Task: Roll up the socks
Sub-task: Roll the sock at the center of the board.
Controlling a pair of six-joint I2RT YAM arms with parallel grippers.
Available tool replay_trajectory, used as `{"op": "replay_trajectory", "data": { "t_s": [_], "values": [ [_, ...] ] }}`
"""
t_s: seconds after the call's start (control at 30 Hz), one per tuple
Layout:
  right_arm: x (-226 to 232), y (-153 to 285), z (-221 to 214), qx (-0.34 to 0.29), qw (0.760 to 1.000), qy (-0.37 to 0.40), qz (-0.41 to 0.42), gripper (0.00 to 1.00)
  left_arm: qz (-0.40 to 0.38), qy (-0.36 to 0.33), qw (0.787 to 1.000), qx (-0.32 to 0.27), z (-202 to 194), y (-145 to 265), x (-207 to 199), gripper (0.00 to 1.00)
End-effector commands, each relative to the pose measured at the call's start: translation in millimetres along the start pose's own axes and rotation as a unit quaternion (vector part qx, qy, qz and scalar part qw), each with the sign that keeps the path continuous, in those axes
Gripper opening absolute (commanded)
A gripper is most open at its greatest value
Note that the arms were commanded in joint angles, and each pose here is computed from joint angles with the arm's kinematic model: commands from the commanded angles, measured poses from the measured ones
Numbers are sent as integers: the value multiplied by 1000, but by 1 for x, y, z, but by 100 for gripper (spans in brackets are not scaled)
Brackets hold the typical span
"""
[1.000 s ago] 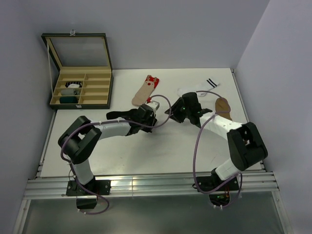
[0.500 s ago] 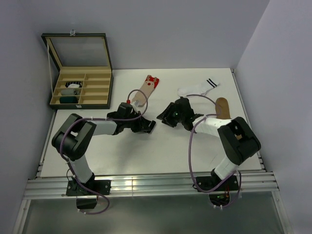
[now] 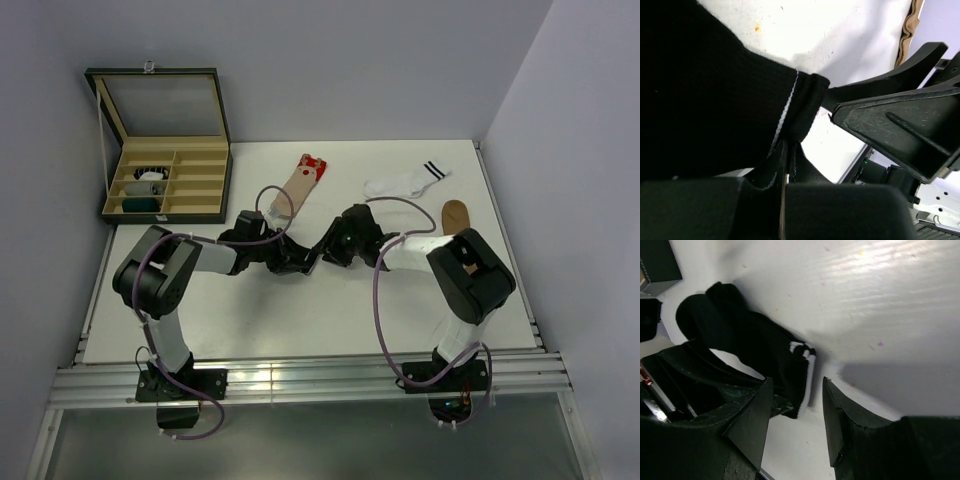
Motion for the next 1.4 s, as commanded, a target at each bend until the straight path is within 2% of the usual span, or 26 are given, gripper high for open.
{"op": "replay_trajectory", "data": {
  "t_s": [0.0,0.5,0.67,0.73,0.77,0.87,1.13,1.27,1.37],
  "values": [
    [18,-6,4,-14,1000,13,11,52,17,18,999,20,-9,-4,11,1],
    [2,-26,4,-15,999,14,-36,42,25,30,999,24,-12,-4,18,0],
    [-2,-31,3,-11,998,21,-50,31,30,34,999,28,-16,-5,23,1],
    [-2,-30,4,-12,998,27,-56,20,36,29,999,27,-16,-4,24,2],
    [-4,-28,4,-13,998,28,-63,11,41,24,999,20,-14,-2,24,4],
    [-3,-23,8,-23,996,36,-81,0,51,2,999,9,-8,4,20,13],
    [7,-10,15,-47,989,49,-130,0,117,-108,984,-75,21,32,-4,49],
    [8,-7,12,-48,986,51,-154,0,144,-169,968,-116,26,43,-17,55],
    [12,-7,10,-43,985,51,-160,0,171,-242,943,-148,26,44,-34,56]
  ]
}}
Point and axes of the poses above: each gripper's point midway between its finger pads, its own y axis back along the fingers, its own x axis along the line the jaws close on, z = x × y, the point moved 5 cm from there along y, back along the fingers, and after that the axes turned 11 degrees about -y, right-handed, at the moved point
